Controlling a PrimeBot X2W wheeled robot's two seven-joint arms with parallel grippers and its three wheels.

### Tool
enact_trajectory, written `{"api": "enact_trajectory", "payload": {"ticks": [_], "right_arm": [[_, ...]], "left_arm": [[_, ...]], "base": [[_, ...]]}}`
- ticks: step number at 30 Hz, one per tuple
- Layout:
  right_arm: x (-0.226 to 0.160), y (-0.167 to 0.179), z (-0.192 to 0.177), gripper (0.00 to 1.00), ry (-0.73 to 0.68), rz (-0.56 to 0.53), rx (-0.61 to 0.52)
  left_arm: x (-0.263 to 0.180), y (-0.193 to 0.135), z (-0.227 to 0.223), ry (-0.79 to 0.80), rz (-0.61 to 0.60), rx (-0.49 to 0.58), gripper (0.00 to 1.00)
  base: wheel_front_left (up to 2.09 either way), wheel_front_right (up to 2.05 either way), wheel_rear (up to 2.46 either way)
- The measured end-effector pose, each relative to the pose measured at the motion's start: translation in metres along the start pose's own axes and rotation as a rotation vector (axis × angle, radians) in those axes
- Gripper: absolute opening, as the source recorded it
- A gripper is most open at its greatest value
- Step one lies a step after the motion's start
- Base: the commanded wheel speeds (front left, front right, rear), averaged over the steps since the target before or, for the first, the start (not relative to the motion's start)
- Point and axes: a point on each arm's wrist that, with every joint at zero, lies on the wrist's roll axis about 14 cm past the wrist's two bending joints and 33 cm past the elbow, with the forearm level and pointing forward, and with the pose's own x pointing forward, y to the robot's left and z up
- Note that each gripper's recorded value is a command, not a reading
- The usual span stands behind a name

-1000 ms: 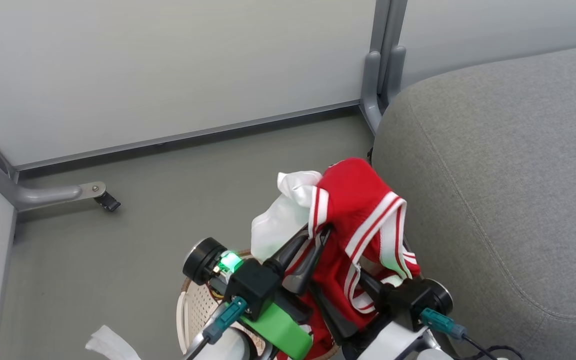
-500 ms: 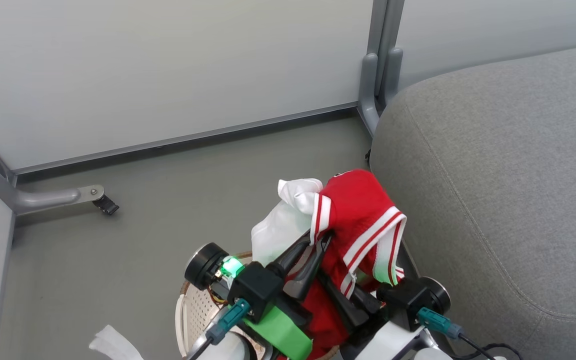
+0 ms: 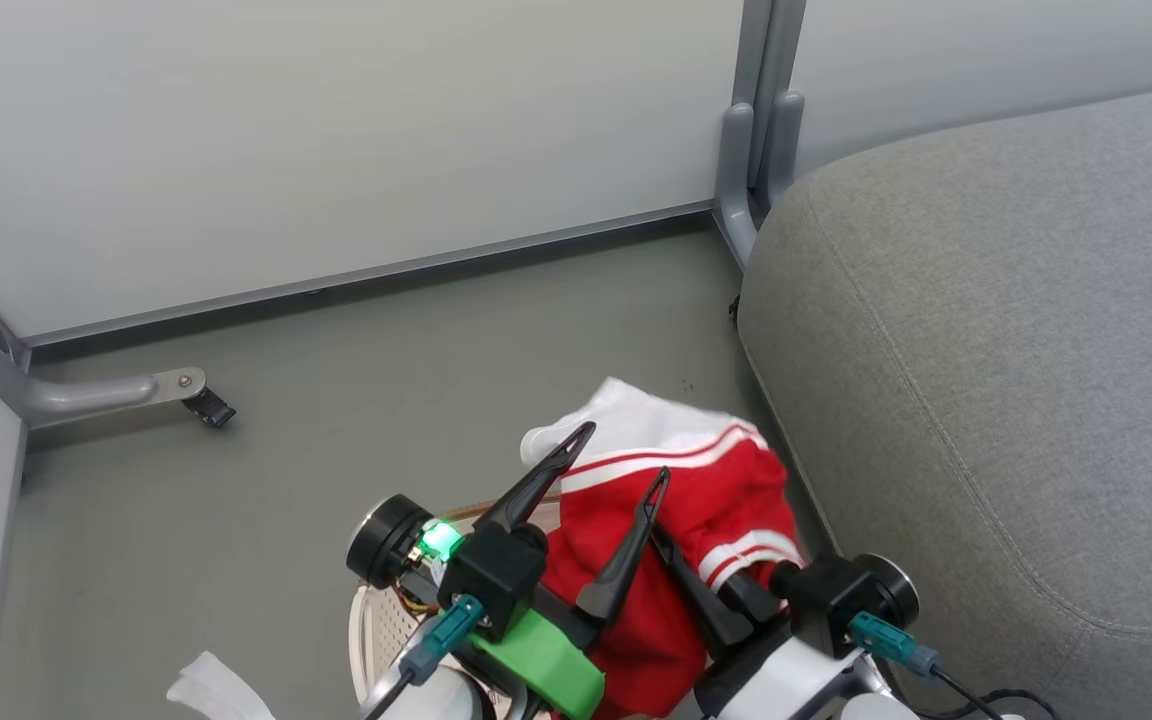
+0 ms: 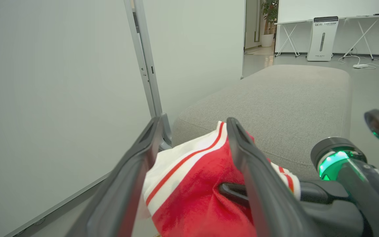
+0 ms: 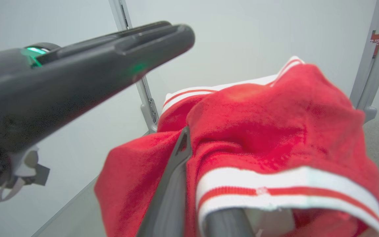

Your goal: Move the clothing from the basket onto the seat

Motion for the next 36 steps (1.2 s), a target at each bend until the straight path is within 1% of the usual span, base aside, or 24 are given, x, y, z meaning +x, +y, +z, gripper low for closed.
{"api": "enact_trajectory", "payload": {"ticks": [7,11,15,21,25,30,36], "right_arm": [[-0.001,-0.012,0.001,0.0,-0.003,-0.036,-0.008],[-0.003,-0.026,0.005,0.0,-0.014,-0.078,-0.023],[-0.009,-0.046,0.012,0.0,-0.03,-0.139,-0.05],[-0.023,-0.08,0.029,0.0,-0.069,-0.25,-0.096],[-0.035,-0.103,0.043,0.0,-0.102,-0.329,-0.119],[-0.054,-0.129,0.055,0.0,-0.125,-0.432,-0.148],[-0.079,-0.162,0.055,0.0,-0.107,-0.564,-0.16]], "left_arm": [[0.0,0.006,-0.003,0.005,0.014,0.009,1.0],[0.0,0.011,-0.008,0.013,0.026,0.016,1.0],[-0.001,0.018,-0.015,0.02,0.041,0.019,1.0],[0.005,0.019,-0.023,0.016,0.022,0.01,1.0],[0.016,0.016,-0.026,0.004,-0.024,0.006,1.0],[0.029,0.004,-0.041,0.018,-0.133,-0.002,1.0],[0.046,-0.001,-0.068,0.051,-0.232,-0.025,1.0]], "base": [[0.0,0.0,0.0],[0.0,0.0,0.0],[0.0,0.0,0.0],[0.0,0.0,0.0],[0.0,0.0,0.0],[0.0,0.0,0.0],[0.0,0.0,0.0]]}}
